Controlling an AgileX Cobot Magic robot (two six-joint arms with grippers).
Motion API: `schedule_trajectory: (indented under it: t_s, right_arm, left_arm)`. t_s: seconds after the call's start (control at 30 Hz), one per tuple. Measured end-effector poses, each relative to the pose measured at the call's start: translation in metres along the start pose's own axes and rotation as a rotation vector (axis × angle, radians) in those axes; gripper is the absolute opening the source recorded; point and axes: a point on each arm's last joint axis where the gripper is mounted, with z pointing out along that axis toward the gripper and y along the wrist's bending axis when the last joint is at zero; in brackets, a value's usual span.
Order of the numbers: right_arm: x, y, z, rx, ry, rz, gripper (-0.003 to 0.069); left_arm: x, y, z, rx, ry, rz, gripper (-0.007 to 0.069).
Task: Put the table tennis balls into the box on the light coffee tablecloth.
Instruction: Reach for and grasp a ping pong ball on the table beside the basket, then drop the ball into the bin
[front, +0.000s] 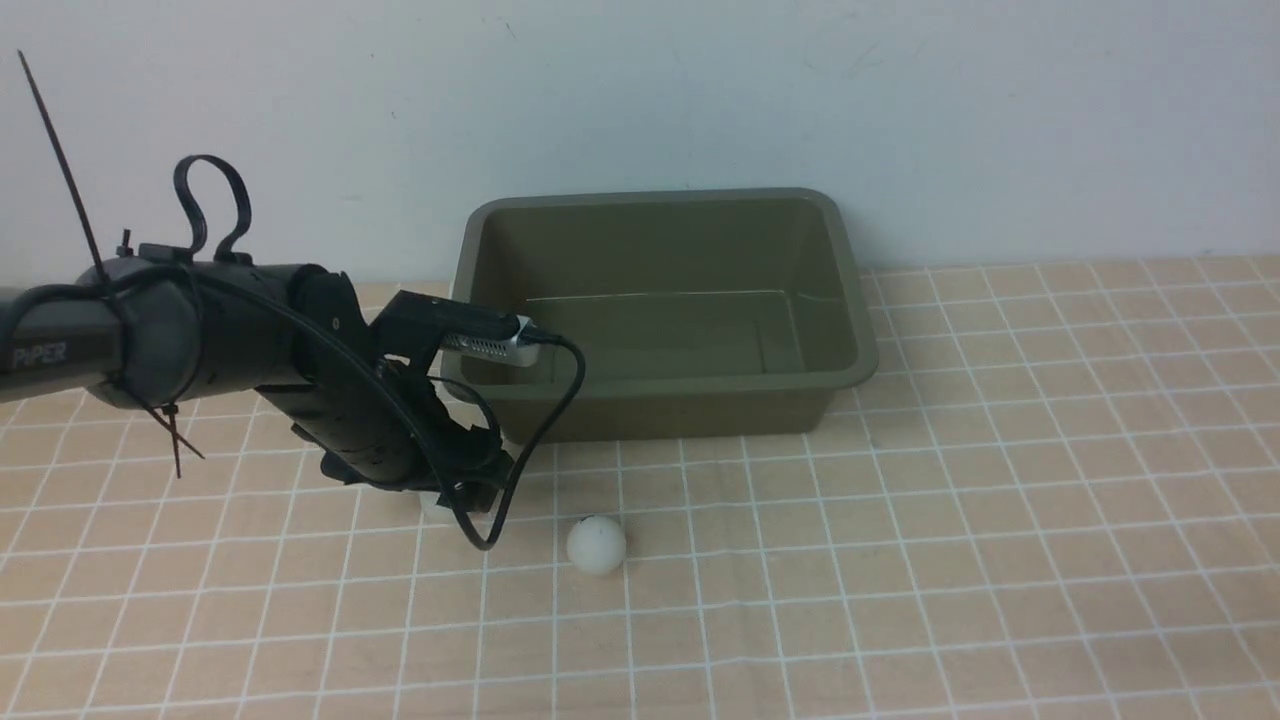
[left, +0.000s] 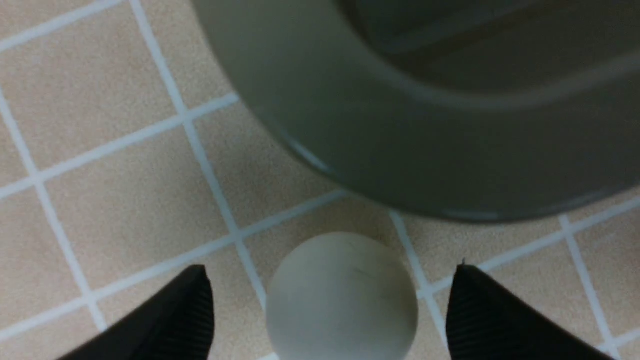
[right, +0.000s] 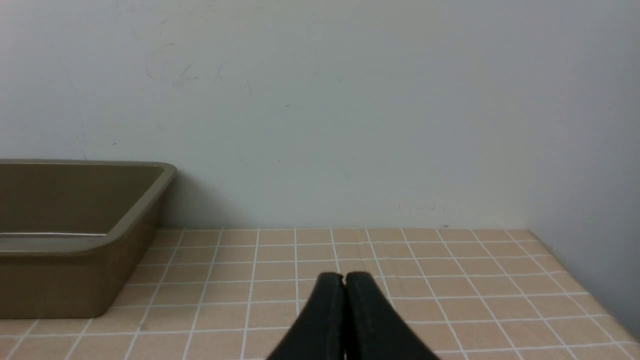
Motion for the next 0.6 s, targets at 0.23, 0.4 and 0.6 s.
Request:
schedule_trajectory:
  t_s: [0.23,0.4,0.6]
  right_arm:
    - [0.0,0.0,0.0,0.0,0.0,0.0,-0.0018]
    - [0.0,0.0,0.0,0.0,0.0,0.0,-0.0018]
    - [0.0,0.0,0.0,0.0,0.0,0.0,-0.0018]
  left_arm:
    - [0.0,-0.001,0.005,0.017,0.03,0.008,0.0318]
    - [-0.002,-0.007,-0.01,0.071,0.166,0.06,0.0319]
    - [-0.032,-0.016,-0.062,0.143,0.27,0.125,0.0319]
